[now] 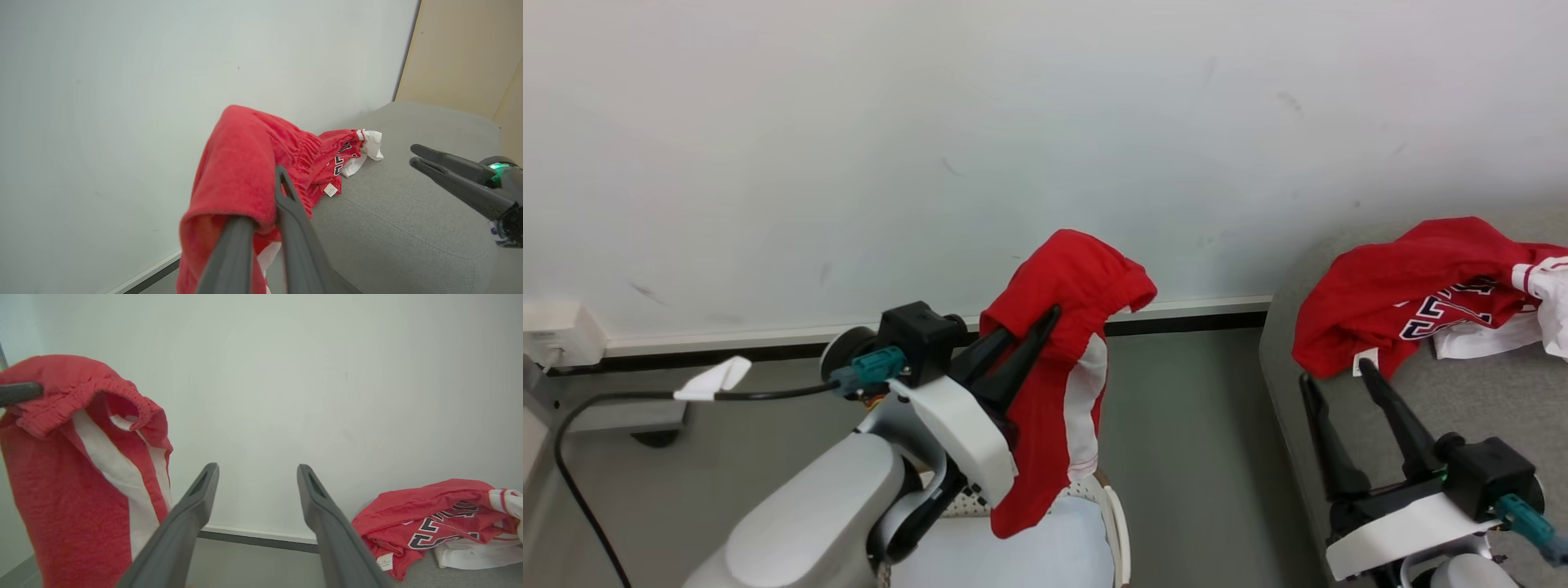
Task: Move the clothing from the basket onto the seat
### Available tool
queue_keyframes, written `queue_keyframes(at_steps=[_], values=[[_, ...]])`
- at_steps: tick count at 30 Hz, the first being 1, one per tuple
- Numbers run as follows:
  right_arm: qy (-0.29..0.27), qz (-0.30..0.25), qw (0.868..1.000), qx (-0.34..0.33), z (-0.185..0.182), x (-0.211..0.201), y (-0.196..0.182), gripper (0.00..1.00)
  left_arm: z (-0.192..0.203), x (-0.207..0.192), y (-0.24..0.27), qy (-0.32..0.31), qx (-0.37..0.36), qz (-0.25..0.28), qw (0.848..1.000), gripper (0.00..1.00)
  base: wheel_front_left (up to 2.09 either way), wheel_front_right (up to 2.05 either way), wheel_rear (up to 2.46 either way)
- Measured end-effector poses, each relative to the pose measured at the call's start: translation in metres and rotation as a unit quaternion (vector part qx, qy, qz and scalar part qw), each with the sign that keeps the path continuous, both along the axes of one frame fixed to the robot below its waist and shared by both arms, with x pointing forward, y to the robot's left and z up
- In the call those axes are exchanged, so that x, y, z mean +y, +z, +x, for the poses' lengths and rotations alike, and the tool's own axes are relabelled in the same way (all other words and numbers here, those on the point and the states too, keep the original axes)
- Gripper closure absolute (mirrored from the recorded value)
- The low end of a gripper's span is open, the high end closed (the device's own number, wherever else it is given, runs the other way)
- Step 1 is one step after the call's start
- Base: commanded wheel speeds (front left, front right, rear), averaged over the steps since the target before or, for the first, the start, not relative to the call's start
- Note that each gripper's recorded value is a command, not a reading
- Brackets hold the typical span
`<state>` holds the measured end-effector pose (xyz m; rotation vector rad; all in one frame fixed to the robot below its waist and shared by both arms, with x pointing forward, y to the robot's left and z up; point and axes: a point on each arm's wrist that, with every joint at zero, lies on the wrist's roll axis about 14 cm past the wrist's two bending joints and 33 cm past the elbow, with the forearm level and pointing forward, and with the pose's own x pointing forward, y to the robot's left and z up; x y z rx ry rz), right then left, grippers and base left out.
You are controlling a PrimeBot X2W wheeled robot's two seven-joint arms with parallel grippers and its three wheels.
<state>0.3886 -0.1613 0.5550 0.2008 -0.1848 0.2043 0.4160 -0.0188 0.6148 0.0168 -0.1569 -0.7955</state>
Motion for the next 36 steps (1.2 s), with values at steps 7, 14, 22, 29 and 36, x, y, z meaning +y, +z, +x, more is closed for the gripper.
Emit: queue_keyframes(at_steps=[7,14,22,29,36], values=[[0.073,-0.027,0.997,0.013,0.001,0.042,-0.008,0.0,-0.014,-0.005,0.006,-0.018,-0.002,0.0,1.0,1.0,0.0,0.0,0.0],[0.16,-0.052,0.985,0.027,0.004,0.095,-0.016,0.0,-0.024,-0.002,0.008,-0.02,-0.002,0.002,1.0,1.0,0.0,0.0,0.0],[0.229,-0.113,0.964,0.073,0.006,0.134,-0.049,0.0,-0.042,-0.006,0.008,-0.033,-0.002,0.007,0.999,1.0,0.0,0.0,0.0],[0.268,-0.138,0.948,0.105,0.008,0.158,-0.067,0.0,-0.061,-0.009,0.011,-0.045,-0.004,0.007,0.999,1.0,0.0,0.0,0.0],[0.295,-0.139,0.938,0.115,0.011,0.178,-0.069,0.0,-0.075,-0.006,0.012,-0.048,-0.004,0.009,0.999,1.0,0.0,0.0,0.0]])
